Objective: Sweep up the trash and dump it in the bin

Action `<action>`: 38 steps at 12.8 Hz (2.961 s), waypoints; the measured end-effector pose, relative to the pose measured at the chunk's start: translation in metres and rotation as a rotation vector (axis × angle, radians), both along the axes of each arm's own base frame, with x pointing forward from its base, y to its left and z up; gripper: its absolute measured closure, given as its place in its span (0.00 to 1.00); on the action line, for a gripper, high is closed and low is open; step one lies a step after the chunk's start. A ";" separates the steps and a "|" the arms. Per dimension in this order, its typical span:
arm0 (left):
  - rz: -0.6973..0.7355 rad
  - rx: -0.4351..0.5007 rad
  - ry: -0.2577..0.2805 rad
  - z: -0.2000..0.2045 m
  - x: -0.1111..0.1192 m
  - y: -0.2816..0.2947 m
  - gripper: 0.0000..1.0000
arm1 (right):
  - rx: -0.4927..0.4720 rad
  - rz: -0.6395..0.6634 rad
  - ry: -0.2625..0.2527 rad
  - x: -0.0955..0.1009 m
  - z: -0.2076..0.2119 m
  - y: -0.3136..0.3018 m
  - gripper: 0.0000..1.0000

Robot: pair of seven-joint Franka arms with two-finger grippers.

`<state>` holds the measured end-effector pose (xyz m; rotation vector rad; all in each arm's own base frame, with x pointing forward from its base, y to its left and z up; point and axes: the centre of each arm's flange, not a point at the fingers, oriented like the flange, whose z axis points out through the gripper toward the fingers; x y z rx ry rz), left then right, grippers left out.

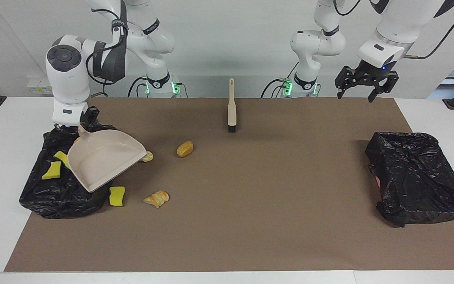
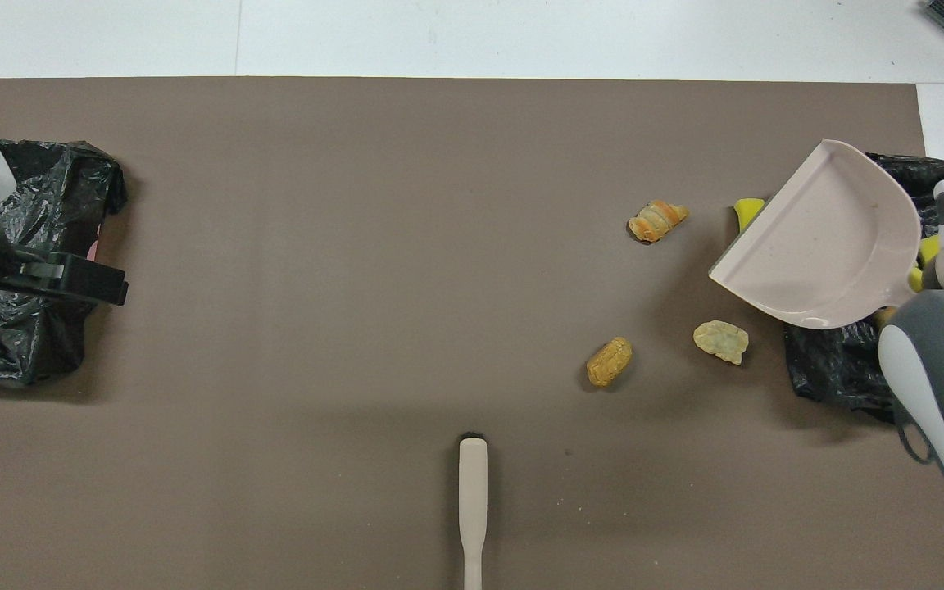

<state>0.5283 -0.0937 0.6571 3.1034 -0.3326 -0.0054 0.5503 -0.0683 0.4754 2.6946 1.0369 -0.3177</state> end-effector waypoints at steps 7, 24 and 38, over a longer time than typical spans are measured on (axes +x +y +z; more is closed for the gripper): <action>-0.024 0.000 0.000 0.000 0.004 0.026 0.00 | 0.117 -0.505 0.015 -0.012 -0.028 0.184 0.68; 0.004 0.000 0.005 -0.001 0.005 0.044 0.00 | 0.252 -0.911 0.041 0.045 -0.135 0.419 0.49; -0.176 -0.023 -0.111 -0.025 0.012 -0.065 0.00 | 0.252 -0.745 -0.079 -0.096 -0.033 0.398 0.00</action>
